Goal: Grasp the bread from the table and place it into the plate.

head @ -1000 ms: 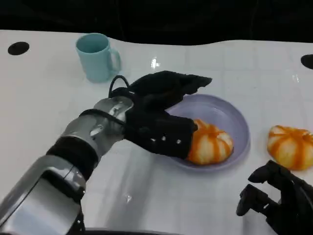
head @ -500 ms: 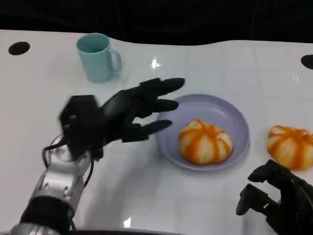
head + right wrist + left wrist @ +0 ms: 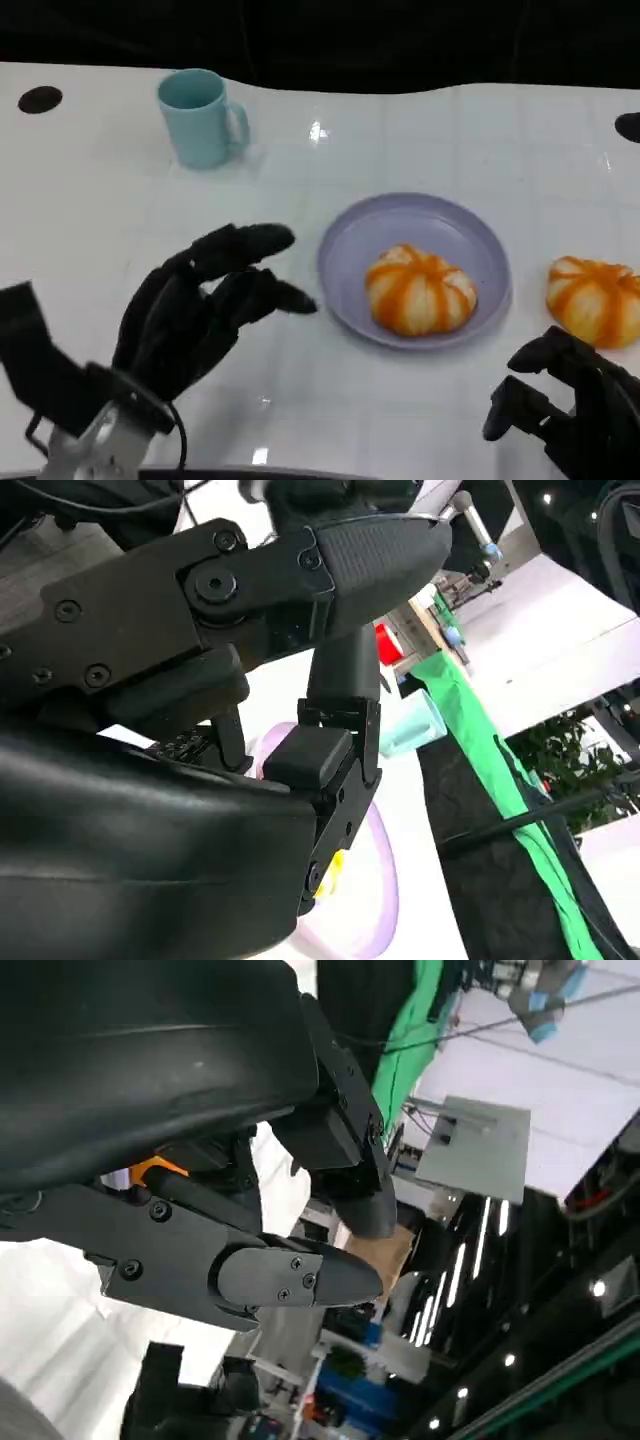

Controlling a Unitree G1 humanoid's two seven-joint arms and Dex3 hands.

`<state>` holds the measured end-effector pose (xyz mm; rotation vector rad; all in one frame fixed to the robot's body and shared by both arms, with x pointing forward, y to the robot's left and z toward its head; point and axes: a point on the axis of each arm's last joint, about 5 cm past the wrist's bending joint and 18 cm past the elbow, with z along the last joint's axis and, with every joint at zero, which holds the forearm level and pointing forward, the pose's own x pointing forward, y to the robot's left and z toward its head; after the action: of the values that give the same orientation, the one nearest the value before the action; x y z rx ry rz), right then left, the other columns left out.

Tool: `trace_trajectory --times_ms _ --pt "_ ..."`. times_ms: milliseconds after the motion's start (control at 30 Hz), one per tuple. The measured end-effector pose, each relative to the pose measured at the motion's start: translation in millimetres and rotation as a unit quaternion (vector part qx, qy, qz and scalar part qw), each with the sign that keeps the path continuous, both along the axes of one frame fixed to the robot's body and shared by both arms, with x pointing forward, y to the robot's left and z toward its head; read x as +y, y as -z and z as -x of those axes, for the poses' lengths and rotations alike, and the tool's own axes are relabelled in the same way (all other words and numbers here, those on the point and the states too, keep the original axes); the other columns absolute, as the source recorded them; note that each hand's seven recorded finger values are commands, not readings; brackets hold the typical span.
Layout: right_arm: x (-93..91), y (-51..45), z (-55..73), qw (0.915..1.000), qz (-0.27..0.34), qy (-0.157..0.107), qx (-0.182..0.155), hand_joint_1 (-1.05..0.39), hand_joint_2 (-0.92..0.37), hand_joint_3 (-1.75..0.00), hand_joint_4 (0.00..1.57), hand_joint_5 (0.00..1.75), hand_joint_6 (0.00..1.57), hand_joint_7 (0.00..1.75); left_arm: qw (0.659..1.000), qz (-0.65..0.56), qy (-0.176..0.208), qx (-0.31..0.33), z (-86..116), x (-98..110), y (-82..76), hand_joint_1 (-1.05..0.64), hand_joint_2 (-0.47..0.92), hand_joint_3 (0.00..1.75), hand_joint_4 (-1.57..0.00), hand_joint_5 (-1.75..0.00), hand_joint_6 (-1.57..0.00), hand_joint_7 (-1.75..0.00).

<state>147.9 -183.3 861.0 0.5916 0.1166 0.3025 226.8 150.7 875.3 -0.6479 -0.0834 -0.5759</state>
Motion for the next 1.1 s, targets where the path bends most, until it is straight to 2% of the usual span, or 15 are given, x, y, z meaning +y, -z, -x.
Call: trace_trajectory --times_ms 33,133,300,500,700,1100 --pt "0.0 0.1 0.2 1.0 0.0 0.0 0.0 -0.51 -0.92 -0.19 0.73 1.56 0.79 1.08 1.0 0.007 -0.002 0.005 3.6 1.1 1.5 -0.58 0.92 0.42 -0.74 -1.73 -0.62 -1.46" --pt "-0.2 0.4 1.1 1.0 0.001 0.001 0.002 -0.51 -0.92 -0.2 0.73 1.56 0.8 1.08 0.999 0.027 -0.011 0.025 14.0 3.9 8.1 -0.57 0.92 0.45 -0.76 -1.74 -0.58 -1.61" --pt "-0.2 0.3 1.6 1.0 0.001 0.0 0.002 -0.51 -0.92 -0.19 0.74 1.56 0.8 1.08 0.997 0.044 -0.029 0.057 34.3 4.5 14.9 -0.55 0.92 0.5 -0.75 -1.75 -0.52 -1.73" --pt "-0.2 -1.7 2.0 1.0 0.001 0.0 -0.002 -0.51 -0.92 -0.19 0.74 1.55 0.8 1.08 0.994 0.06 -0.038 0.083 46.3 2.0 19.0 -0.55 0.92 0.43 -0.78 -1.75 -0.56 -1.75" --pt "-0.4 -2.3 2.5 1.0 0.002 0.0 -0.003 -0.51 -0.92 -0.2 0.73 1.55 0.79 1.08 0.987 0.078 -0.046 0.136 61.5 0.2 26.7 -0.54 0.92 0.42 -0.79 -1.75 -0.57 -1.75" --pt "-1.6 -3.6 3.0 1.0 0.004 -0.001 -0.007 -0.51 -0.92 -0.22 0.73 1.54 0.78 1.08 0.986 0.07 -0.058 0.141 64.3 0.3 28.3 -0.54 0.92 0.44 -0.79 -1.75 -0.57 -1.75"
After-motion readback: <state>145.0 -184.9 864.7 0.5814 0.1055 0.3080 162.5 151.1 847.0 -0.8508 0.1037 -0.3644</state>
